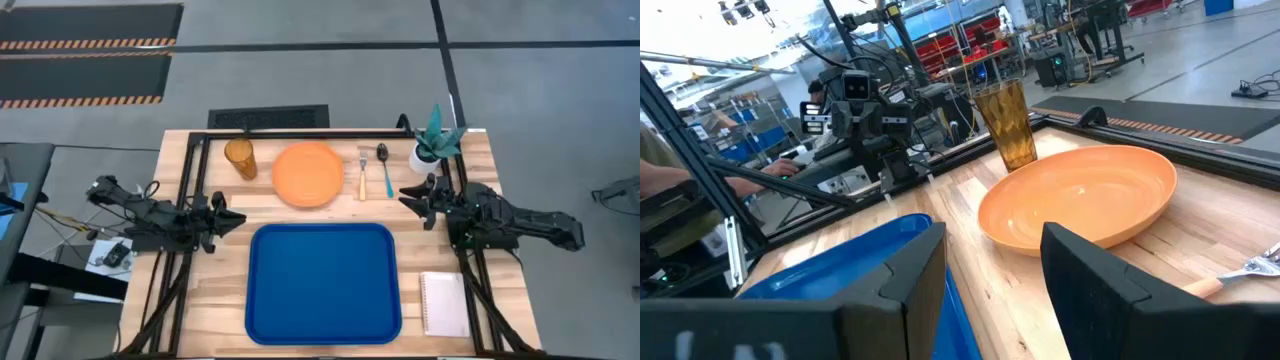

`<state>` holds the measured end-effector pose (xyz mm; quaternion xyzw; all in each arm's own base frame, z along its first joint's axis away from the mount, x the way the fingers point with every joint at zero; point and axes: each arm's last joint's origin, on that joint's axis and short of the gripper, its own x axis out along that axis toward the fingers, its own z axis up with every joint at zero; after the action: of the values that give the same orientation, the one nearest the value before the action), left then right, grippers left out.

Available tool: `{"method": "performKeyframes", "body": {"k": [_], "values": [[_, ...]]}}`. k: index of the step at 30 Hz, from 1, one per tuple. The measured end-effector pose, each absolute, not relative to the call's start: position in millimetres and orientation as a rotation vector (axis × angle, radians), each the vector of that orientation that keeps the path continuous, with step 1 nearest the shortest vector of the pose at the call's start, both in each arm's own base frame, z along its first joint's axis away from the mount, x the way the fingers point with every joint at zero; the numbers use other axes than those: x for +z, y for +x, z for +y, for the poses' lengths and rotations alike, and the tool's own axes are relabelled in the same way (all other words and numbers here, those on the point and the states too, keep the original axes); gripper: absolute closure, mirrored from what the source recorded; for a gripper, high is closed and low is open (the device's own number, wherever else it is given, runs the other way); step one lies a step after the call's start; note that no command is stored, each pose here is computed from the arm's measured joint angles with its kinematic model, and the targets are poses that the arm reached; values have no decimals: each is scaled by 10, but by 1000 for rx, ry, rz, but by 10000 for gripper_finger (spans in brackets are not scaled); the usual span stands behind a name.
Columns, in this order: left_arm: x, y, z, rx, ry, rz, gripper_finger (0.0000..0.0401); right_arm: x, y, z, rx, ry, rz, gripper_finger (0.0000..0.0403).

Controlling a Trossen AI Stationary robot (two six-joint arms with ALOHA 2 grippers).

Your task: Pick and place plate/cup/fork/spoon on tray

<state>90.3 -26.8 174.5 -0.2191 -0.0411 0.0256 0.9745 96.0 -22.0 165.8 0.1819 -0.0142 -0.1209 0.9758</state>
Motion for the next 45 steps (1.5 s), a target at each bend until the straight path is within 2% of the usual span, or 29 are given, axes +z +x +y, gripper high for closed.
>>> {"method": "performKeyframes", "body": {"k": [45], "values": [[1745,903,-265,64,-425,-84,357,1657,960,-220,-244,367,-28,214]]}}
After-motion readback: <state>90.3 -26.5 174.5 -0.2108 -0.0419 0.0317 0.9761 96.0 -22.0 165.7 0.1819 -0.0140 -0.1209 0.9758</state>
